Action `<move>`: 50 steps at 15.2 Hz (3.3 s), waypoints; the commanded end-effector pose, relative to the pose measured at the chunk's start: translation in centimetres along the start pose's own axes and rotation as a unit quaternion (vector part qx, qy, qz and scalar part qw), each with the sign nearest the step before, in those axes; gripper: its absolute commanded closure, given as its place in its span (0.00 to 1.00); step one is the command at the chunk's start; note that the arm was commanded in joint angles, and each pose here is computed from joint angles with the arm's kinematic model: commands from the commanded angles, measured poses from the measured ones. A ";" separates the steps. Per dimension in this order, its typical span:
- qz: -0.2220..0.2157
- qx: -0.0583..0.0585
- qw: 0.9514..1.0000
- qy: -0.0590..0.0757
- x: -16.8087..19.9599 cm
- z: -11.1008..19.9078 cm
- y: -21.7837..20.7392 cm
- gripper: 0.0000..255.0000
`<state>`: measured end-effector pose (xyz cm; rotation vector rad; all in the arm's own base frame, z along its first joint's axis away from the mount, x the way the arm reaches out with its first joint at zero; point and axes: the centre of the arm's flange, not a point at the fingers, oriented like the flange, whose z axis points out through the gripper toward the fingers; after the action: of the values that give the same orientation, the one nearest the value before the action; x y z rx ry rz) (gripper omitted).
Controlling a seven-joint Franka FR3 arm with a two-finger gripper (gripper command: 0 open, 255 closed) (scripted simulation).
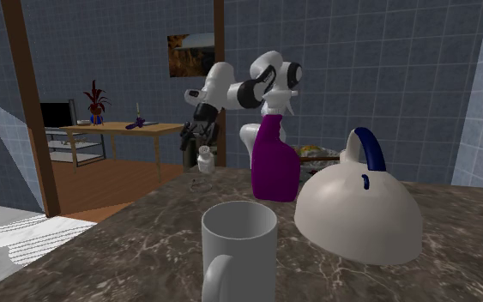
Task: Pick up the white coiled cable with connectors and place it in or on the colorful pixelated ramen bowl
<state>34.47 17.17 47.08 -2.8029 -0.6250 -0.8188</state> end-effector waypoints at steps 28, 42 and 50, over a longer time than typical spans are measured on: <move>-0.135 0.044 0.978 0.150 2.0 11.4 -12.5 1.00; -0.135 0.044 0.978 0.150 3.4 9.2 -12.5 1.00; -0.135 0.044 0.978 0.150 5.7 5.6 -12.7 1.00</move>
<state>36.09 32.01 45.24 -2.4746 -0.9702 -1.2027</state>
